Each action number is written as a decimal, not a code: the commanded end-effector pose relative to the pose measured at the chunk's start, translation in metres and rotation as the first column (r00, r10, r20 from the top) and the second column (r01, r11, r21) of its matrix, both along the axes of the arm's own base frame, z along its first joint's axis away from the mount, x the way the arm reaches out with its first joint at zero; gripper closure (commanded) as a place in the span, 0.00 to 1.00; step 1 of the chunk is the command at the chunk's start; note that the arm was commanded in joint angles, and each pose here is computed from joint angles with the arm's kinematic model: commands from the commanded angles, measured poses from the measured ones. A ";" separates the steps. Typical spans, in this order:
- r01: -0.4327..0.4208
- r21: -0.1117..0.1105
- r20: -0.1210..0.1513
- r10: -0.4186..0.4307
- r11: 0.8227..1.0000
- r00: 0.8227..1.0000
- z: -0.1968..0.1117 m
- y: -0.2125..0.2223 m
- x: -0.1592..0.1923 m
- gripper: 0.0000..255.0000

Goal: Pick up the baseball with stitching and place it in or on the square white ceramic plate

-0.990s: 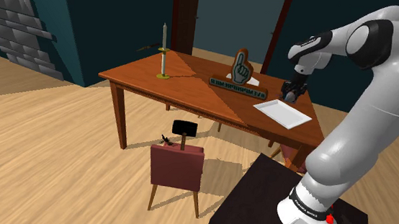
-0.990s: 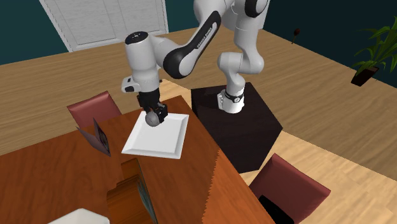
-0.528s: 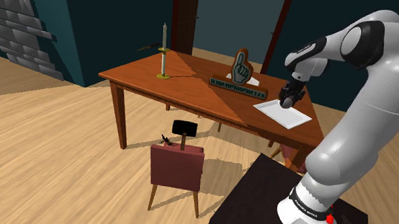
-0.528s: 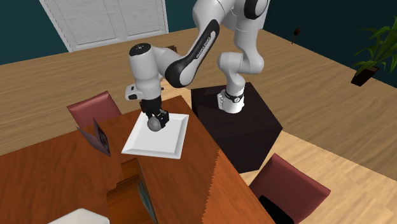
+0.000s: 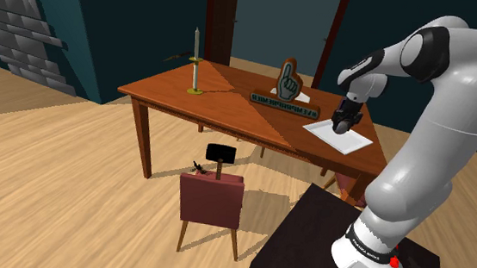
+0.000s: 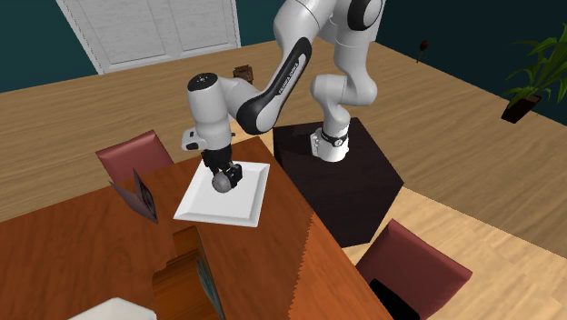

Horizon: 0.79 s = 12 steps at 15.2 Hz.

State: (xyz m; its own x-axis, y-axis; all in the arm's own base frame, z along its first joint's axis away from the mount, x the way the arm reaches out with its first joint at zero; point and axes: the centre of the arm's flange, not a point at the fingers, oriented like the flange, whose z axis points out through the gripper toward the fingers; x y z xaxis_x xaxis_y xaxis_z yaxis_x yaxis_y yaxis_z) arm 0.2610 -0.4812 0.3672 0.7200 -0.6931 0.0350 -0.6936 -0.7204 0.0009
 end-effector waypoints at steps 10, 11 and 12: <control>0.000 0.000 0.000 0.000 1.000 1.000 0.000 0.000 0.000 0.00; 0.000 0.000 0.000 0.000 1.000 1.000 0.013 0.000 0.000 0.00; 0.000 0.000 0.000 0.000 1.000 1.000 0.026 0.001 -0.001 0.00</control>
